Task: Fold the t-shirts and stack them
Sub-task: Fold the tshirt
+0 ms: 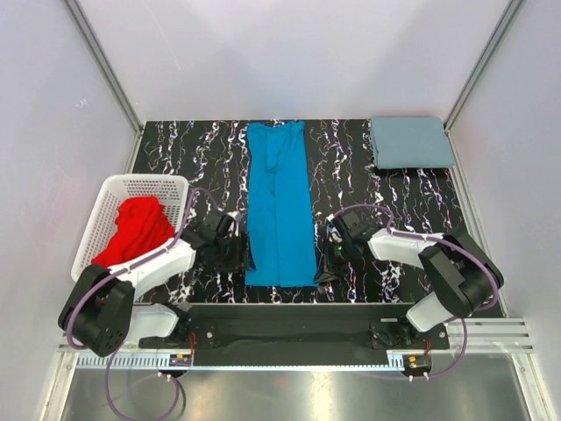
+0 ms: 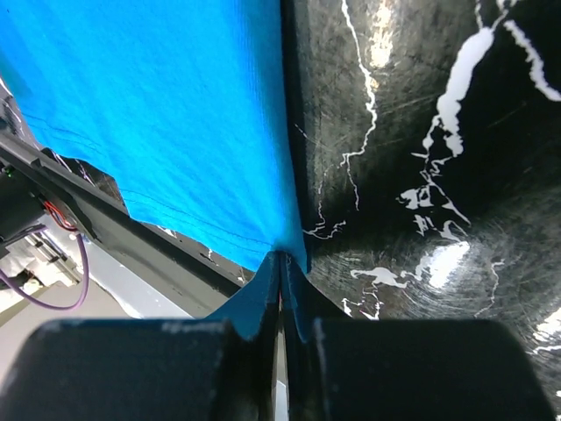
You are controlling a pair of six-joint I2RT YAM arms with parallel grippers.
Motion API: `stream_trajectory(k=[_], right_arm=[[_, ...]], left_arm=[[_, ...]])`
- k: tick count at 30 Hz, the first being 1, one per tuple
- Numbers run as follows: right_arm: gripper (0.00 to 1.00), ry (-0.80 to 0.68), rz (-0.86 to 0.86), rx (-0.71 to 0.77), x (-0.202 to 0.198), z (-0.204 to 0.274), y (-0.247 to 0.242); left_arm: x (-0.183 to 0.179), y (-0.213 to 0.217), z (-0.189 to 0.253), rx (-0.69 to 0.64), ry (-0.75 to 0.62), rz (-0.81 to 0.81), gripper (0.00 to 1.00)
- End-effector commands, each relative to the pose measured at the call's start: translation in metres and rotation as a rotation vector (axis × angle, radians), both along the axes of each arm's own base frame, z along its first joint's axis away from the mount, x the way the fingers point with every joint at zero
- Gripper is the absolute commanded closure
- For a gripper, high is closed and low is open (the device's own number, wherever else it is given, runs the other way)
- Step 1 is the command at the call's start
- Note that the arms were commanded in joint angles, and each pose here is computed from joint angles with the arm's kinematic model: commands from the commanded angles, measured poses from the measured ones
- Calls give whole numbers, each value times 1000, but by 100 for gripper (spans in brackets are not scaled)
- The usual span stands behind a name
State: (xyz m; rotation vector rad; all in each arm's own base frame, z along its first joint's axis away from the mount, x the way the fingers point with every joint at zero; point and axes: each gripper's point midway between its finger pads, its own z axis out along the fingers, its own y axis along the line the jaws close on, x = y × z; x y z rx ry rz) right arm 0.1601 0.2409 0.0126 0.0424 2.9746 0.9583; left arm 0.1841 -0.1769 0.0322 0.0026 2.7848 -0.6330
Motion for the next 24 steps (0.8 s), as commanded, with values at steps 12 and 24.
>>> stream_trajectory(k=[12,24], right_arm=[[91,-98,-15,46,9,34,6],[90,-39,-3,-98,-8,-2,-19]], left_arm=[[-20,-3,-15,-66,35,51,45],[-28,9,-12,111,10,23,64]])
